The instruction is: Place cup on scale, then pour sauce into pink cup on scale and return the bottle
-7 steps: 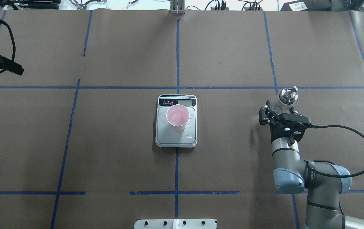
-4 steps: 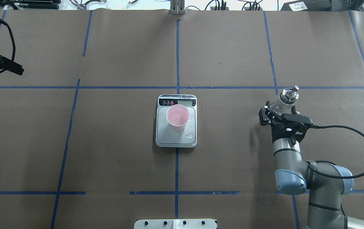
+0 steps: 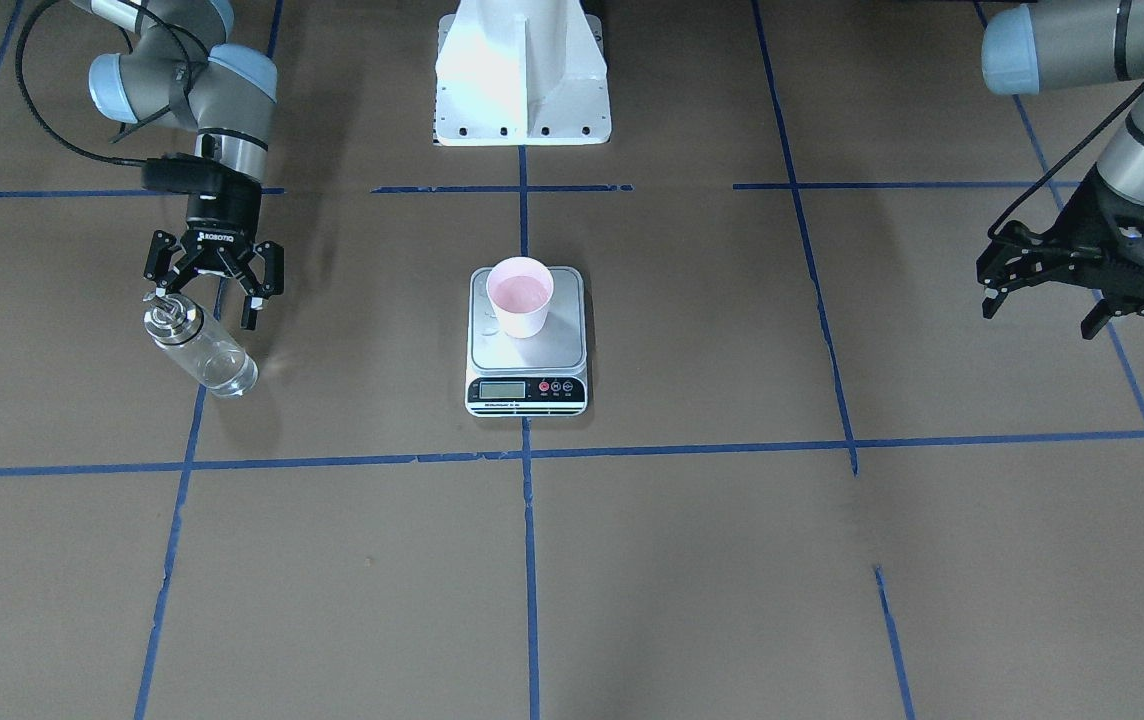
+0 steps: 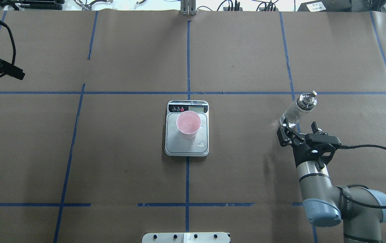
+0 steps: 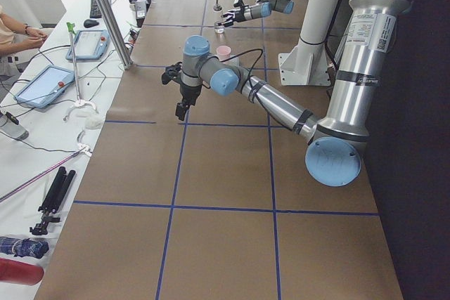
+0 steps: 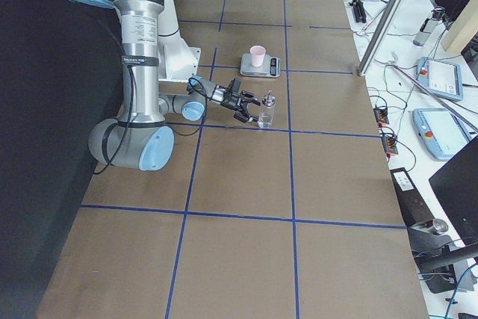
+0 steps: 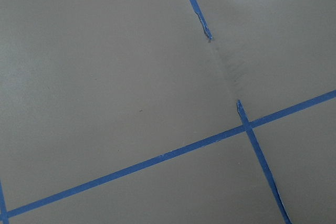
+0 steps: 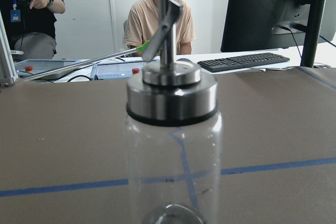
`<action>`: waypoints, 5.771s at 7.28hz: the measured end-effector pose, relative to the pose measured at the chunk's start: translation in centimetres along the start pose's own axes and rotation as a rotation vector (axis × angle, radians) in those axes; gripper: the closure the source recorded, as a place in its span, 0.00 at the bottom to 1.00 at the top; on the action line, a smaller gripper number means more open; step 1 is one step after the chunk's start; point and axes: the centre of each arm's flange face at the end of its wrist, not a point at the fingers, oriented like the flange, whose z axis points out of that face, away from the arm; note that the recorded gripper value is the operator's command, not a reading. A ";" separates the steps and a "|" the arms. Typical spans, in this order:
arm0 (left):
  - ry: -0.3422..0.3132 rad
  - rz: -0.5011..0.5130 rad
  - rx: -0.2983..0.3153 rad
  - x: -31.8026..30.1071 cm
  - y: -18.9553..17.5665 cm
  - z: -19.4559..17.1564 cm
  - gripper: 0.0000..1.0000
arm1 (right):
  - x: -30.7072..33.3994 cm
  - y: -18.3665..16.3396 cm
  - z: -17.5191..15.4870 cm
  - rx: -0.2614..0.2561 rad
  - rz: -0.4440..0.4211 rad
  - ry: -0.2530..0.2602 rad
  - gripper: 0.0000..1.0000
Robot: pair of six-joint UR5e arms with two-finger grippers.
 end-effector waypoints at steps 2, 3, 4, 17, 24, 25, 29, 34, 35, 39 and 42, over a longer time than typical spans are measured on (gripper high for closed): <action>-0.002 -0.002 -0.004 -0.2 0.2 0.1 0.00 | 3.0 0.1 -3.1 -0.054 -0.050 -0.027 0.00; -0.004 -0.002 -0.007 -0.3 0.4 0.3 0.00 | 5.1 0.4 -3.8 -0.079 -0.089 -0.022 0.00; -0.006 0.000 -0.011 -0.5 0.5 0.5 0.00 | 7.3 0.5 -4.0 -0.112 -0.133 -0.020 0.00; 0.025 0.046 -0.001 -18.6 0.2 0.1 0.00 | 38.7 -27.1 14.1 -0.906 -0.351 -0.140 0.00; 0.107 -0.160 -0.119 -26.2 2.3 -0.3 0.00 | 44.3 -28.8 12.4 -1.146 -0.211 -0.205 0.00; 0.123 -0.141 -0.095 -26.7 4.8 0.4 0.00 | 44.7 -28.5 11.9 -1.150 -0.204 -0.200 0.00; 0.158 -0.126 -0.053 -27.1 12.1 1.2 0.00 | 43.8 -29.5 11.6 -1.119 -0.229 -0.198 0.00; 0.154 -0.270 -0.206 -28.0 17.0 3.2 0.00 | 43.1 -29.5 13.2 -1.151 -0.284 -0.061 0.00; 0.152 -0.303 -0.241 -27.4 15.6 2.4 0.00 | 41.8 -30.0 14.3 -1.189 -0.281 -0.044 0.00; 0.153 -0.258 -0.208 -28.2 15.0 3.8 0.00 | 40.2 -31.2 15.7 -1.248 -0.259 -0.021 0.00; 0.148 -0.200 -0.145 -28.6 13.6 4.0 0.00 | 40.8 -30.2 15.5 -1.251 -0.262 -0.025 0.00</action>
